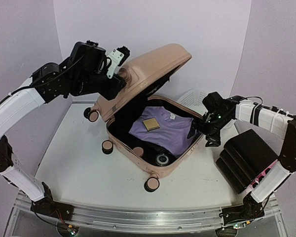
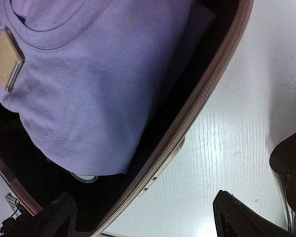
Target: Open, take out, and arrange the luggage
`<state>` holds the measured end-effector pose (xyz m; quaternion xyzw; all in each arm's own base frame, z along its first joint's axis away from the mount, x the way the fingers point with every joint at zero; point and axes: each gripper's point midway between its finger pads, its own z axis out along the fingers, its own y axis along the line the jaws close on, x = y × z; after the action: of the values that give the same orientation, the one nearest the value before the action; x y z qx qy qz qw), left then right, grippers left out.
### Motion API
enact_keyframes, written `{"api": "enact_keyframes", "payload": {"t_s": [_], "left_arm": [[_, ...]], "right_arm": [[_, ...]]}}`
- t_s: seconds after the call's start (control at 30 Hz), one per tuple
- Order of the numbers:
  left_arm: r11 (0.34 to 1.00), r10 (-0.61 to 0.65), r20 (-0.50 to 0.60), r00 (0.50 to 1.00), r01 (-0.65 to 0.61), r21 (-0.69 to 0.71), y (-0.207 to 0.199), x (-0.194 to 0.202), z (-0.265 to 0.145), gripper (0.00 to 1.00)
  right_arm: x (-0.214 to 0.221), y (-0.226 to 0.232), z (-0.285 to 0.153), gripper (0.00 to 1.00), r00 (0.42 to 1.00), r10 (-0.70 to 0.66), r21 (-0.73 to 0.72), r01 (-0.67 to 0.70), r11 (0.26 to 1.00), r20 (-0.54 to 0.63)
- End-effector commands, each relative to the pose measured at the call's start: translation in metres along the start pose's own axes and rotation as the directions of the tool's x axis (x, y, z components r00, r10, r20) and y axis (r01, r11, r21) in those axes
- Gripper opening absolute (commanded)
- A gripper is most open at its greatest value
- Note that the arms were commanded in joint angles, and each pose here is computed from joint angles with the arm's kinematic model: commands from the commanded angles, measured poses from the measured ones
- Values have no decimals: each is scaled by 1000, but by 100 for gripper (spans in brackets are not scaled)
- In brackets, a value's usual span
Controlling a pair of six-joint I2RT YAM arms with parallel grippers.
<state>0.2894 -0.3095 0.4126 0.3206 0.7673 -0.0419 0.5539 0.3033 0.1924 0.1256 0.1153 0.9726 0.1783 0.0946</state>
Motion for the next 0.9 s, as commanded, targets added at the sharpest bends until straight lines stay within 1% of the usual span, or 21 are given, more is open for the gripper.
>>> {"api": "enact_keyframes", "payload": {"t_s": [0.0,0.1,0.23,0.3,0.33,0.4,0.43,0.53,0.57,0.6,0.67,0.77,0.8,0.87], "left_arm": [[930,-121,171,978,172,-323,108,-37,-68,2],[912,-116,135,984,159,-379,125,-24,-71,2],[883,-120,54,991,132,-451,151,1,-71,2],[858,-141,18,990,131,-497,168,15,-76,1],[847,-147,11,989,132,-515,175,21,-80,1],[820,-158,5,987,134,-557,191,32,-92,1],[803,-163,-7,987,128,-582,199,40,-97,1],[746,-192,-39,981,120,-655,225,64,-113,0],[727,-204,-51,978,116,-677,233,73,-117,0],[705,-216,-67,974,108,-701,241,82,-123,0],[661,-239,-98,966,88,-745,257,101,-133,0],[581,-271,-116,956,66,-811,279,118,-154,0],[567,-277,-111,954,69,-821,282,121,-160,0],[546,-282,-109,953,66,-835,287,123,-168,0]], "right_arm": [[-2,7,7,98,996,56,40,-59,997,67],[1,10,16,98,995,61,85,-68,994,84],[0,20,32,97,992,34,136,-51,989,122],[-1,31,41,91,992,6,140,-24,990,128],[1,40,46,86,992,-16,131,0,991,125],[2,55,59,72,992,-40,113,26,993,120],[3,63,64,69,992,-51,103,39,994,119],[5,89,74,64,983,-116,93,104,990,141],[6,99,77,62,978,-140,86,128,988,152],[6,110,79,54,973,-162,73,152,986,164],[8,132,88,44,965,-194,42,190,981,178],[13,166,101,37,958,-219,-24,227,974,187],[15,176,105,36,954,-227,-38,239,970,193],[20,196,111,27,948,-242,-66,260,963,206]]}}
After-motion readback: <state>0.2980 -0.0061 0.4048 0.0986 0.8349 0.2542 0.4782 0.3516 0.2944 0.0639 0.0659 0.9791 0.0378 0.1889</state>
